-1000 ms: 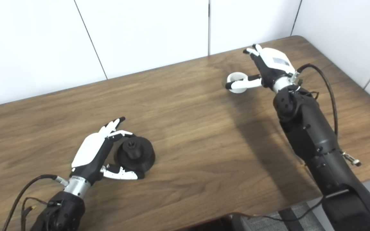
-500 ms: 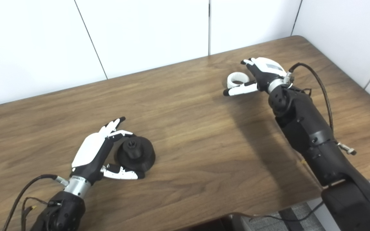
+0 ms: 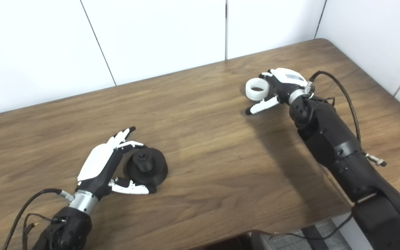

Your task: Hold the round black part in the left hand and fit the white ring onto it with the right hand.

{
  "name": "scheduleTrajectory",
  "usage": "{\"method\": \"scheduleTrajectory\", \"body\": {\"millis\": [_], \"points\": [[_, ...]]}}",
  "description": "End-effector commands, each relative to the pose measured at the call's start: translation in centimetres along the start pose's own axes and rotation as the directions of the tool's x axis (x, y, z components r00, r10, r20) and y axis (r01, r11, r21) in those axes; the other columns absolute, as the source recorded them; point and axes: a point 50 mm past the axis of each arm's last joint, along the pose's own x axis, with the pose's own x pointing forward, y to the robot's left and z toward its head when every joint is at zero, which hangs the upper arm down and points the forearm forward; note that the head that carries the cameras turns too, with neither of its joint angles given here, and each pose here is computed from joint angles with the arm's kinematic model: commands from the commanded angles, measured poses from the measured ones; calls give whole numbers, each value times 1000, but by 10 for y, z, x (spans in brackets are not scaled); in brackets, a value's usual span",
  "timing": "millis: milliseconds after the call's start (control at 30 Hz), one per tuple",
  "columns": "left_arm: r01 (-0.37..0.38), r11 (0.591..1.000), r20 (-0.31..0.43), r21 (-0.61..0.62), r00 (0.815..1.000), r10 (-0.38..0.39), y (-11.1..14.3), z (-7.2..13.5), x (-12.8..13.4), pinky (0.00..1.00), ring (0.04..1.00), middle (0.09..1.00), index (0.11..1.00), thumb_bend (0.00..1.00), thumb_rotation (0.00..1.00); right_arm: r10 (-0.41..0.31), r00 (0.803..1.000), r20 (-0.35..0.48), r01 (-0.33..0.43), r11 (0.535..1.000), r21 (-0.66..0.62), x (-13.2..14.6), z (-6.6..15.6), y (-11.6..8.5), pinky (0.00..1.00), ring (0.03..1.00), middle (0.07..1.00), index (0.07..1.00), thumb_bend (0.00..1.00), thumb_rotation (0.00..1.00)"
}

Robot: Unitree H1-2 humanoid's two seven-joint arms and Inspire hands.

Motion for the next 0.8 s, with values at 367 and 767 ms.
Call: {"method": "scheduleTrajectory", "body": {"millis": [367,767], "points": [[-15,1000,26,22,1000,14,12,-1,-4,1000,1000,1000,610,928,362,-153,988,-2,153,988,-26,8,-3,-27,846,942,990,811,828,376],[-15,1000,24,21,1000,15,11,-1,-5,1000,1000,1000,611,917,350,-223,975,13,223,975,0,5,2,-18,795,869,928,723,781,332]]}}
